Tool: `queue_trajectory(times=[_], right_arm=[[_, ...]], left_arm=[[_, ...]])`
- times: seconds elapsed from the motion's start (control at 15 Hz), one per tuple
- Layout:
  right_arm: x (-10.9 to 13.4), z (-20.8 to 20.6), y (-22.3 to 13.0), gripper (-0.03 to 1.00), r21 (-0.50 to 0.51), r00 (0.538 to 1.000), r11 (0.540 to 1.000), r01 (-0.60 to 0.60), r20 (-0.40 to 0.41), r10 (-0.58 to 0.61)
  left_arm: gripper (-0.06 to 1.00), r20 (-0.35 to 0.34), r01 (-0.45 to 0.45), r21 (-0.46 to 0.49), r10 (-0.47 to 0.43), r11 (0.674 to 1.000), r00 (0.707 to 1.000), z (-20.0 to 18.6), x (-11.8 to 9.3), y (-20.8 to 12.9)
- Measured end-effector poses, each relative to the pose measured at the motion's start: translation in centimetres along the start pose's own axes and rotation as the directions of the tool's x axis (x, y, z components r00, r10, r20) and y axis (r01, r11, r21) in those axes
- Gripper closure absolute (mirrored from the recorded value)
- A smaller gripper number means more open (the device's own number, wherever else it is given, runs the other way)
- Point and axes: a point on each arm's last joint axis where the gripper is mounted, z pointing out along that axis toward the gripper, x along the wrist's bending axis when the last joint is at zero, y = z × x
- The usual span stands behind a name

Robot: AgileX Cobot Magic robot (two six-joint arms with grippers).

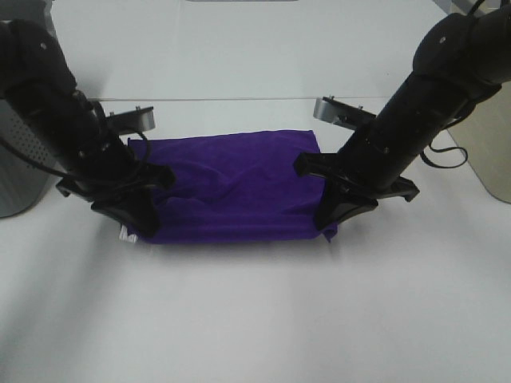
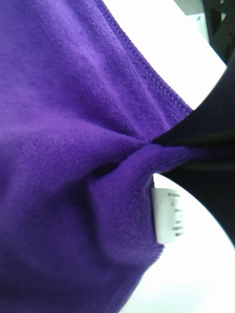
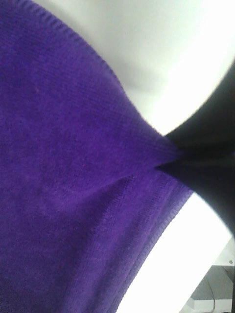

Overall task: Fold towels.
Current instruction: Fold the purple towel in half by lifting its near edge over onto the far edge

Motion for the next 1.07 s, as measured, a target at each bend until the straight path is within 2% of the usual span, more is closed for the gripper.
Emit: queue_trajectory(times=[0.13, 0.33, 0.47, 0.73, 0.93, 1.07], right_arm=[[0.5, -1.4, 2.0, 0.94, -0.079, 0.997, 0.995, 0.068, 0.034, -0.066], [1.3, -3.9, 5.9, 0.94, -0.229, 0.981, 0.959, 0.17, 0.134, -0.142], [1.3, -3.9, 8.4, 0.94, -0.236, 0.969, 0.949, 0.207, 0.18, -0.167], [0.1, -2.9, 12.5, 0.94, -0.278, 0.971, 0.94, 0.196, 0.187, -0.148], [-0.6, -1.2, 14.1, 0.94, -0.286, 0.97, 0.937, 0.201, 0.194, -0.149], [-1.1, 0.1, 14.7, 0.94, -0.28, 0.97, 0.94, 0.198, 0.194, -0.146]], left_arm=[[0.94, -0.03, -0.038, -0.089, 0.035, 0.995, 0.999, -1.6, -0.4, 2.0], [0.94, -0.073, -0.084, -0.248, 0.068, 0.965, 0.995, -4.1, -0.8, 4.9], [0.94, -0.098, -0.095, -0.302, 0.068, 0.949, 0.993, -4.4, -0.6, 6.5], [0.94, -0.148, -0.122, -0.36, 0.073, 0.925, 0.986, -3.1, 0.5, 9.2], [0.94, -0.189, -0.144, -0.424, 0.068, 0.894, 0.98, -2.6, 1.2, 10.4], [0.94, -0.194, -0.136, -0.429, 0.055, 0.893, 0.979, -2.0, 1.9, 10.8]])
